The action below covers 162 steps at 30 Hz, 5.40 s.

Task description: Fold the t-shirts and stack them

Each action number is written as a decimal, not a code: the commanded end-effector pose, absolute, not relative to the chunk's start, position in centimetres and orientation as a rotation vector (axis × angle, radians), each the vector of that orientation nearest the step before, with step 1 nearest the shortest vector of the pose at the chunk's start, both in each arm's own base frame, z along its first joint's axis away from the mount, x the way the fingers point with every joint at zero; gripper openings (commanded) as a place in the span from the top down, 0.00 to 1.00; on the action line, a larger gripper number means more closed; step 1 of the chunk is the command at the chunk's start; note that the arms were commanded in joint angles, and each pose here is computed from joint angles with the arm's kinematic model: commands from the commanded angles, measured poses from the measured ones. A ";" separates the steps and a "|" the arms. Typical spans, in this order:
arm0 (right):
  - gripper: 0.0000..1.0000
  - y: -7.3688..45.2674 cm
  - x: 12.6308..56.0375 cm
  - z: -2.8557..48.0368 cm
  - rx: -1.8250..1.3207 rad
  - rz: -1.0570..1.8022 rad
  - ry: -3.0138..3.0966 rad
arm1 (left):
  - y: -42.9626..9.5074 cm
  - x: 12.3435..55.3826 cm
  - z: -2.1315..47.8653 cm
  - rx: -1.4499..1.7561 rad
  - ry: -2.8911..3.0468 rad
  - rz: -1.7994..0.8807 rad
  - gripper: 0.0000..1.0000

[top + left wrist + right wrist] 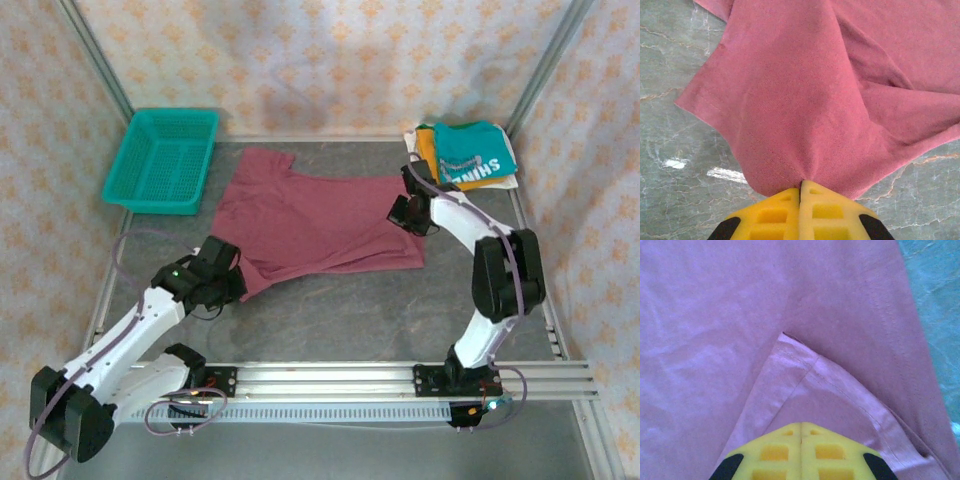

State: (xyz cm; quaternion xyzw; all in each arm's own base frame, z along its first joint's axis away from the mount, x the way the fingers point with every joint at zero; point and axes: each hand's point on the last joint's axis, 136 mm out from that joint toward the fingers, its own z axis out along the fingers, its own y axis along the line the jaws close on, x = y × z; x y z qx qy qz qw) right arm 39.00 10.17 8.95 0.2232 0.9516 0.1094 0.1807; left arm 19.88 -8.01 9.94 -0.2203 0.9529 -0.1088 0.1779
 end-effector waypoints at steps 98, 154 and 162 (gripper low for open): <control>0.89 6.8 32.7 13.5 0.619 0.217 2.532 | -6.5 28.1 18.8 -0.508 2.486 -0.135 0.84; 0.61 15.2 48.3 18.1 0.327 0.373 2.374 | 0.6 39.2 16.0 -0.809 2.374 -0.038 0.61; 0.58 15.8 37.3 12.4 0.167 0.478 2.332 | 4.8 30.8 7.7 -1.042 2.519 -0.094 0.55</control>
